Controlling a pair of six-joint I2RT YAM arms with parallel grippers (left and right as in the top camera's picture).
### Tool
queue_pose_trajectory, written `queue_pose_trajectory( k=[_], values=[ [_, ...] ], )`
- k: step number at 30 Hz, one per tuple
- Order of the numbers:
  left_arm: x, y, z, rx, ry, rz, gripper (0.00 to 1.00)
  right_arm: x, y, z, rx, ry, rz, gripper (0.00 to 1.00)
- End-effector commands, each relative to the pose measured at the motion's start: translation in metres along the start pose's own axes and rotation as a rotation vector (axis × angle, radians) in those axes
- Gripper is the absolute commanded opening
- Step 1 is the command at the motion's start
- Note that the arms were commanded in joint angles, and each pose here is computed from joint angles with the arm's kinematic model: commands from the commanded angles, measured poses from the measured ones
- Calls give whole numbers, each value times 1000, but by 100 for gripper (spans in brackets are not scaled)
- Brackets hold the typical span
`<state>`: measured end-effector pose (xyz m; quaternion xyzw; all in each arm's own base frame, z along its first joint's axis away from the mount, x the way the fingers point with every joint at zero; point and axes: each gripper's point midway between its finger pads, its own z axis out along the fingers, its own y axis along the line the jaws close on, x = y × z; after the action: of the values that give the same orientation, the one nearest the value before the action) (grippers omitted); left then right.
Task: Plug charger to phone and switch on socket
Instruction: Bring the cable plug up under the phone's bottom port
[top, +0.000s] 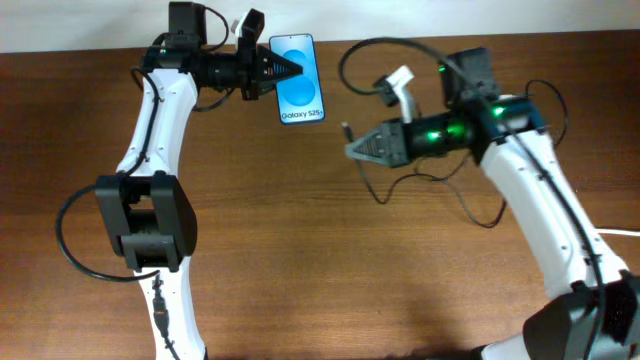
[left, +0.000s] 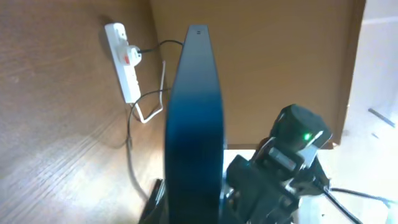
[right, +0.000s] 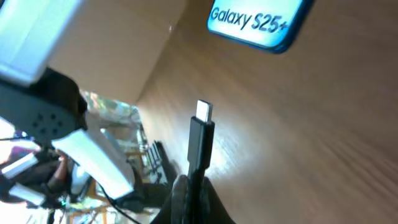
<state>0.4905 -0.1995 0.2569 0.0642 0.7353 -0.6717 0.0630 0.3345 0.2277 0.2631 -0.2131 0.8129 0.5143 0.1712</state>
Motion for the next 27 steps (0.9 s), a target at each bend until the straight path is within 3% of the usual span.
queue_pose_trajectory(
  k=[1, 11, 27],
  values=[
    [-3, -22, -4, 81, 31, -18, 0, -5, 9, 22, -62, -23, 120, 4],
    [-34, -33, -4, 42, -35, -60, 0, -36, -1, 52, -55, -184, 238, 4],
    [-23, -47, -5, 100, 45, 0, 0, -47, 5, 59, -92, -213, 234, 4]
  ],
)
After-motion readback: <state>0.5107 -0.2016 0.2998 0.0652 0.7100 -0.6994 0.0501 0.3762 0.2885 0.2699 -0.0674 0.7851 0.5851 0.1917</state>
